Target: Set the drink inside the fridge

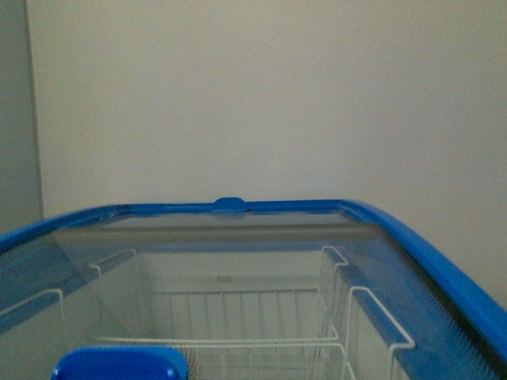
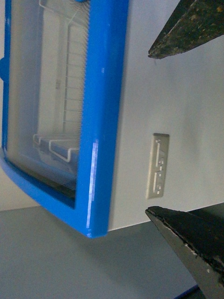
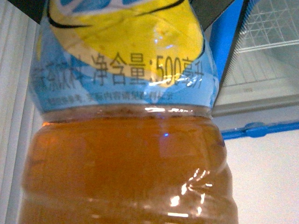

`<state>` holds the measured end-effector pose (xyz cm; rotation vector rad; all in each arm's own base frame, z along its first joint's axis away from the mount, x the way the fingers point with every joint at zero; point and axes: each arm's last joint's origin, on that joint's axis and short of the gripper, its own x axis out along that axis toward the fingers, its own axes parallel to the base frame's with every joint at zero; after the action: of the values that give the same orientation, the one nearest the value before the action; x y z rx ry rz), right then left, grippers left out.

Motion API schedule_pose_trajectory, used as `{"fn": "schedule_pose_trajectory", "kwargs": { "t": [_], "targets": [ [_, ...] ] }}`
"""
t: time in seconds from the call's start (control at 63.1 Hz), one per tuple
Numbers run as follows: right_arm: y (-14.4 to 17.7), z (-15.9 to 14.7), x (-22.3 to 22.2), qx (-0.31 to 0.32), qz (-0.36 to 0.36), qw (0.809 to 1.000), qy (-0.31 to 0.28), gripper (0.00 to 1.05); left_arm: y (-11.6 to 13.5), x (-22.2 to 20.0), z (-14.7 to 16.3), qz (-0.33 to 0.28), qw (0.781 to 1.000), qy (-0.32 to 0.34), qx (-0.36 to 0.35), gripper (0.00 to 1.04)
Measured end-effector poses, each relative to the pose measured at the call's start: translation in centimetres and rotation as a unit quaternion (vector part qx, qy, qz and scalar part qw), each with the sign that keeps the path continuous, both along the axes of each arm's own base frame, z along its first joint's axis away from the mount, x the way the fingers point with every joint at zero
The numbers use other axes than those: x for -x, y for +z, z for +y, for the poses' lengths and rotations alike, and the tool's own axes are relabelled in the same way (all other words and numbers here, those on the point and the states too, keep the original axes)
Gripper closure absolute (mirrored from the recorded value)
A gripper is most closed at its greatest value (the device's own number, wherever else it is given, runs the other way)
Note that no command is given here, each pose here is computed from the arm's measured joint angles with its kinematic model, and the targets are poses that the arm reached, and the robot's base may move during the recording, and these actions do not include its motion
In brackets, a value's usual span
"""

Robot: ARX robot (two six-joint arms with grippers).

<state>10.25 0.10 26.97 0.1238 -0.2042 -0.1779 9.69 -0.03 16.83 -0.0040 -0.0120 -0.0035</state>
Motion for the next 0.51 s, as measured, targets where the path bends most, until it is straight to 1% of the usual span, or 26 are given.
{"fn": "schedule_pose_trajectory", "kwargs": {
  "t": [0.381,0.428,0.507],
  "targets": [
    [0.04,0.00,0.01,0.000,-0.001,1.000,0.000,0.68,-0.01,-0.01,0.00,0.002,1.000,-0.003,0.002,0.08],
    [0.04,0.00,0.01,0.000,-0.001,1.000,0.000,0.68,-0.08,-0.09,-0.01,0.030,0.999,-0.031,0.033,0.08],
    [0.04,0.00,0.01,0.000,-0.001,1.000,0.000,0.68,0.01,-0.70,0.21,0.060,0.994,-0.055,0.074,0.08]
  ]
}}
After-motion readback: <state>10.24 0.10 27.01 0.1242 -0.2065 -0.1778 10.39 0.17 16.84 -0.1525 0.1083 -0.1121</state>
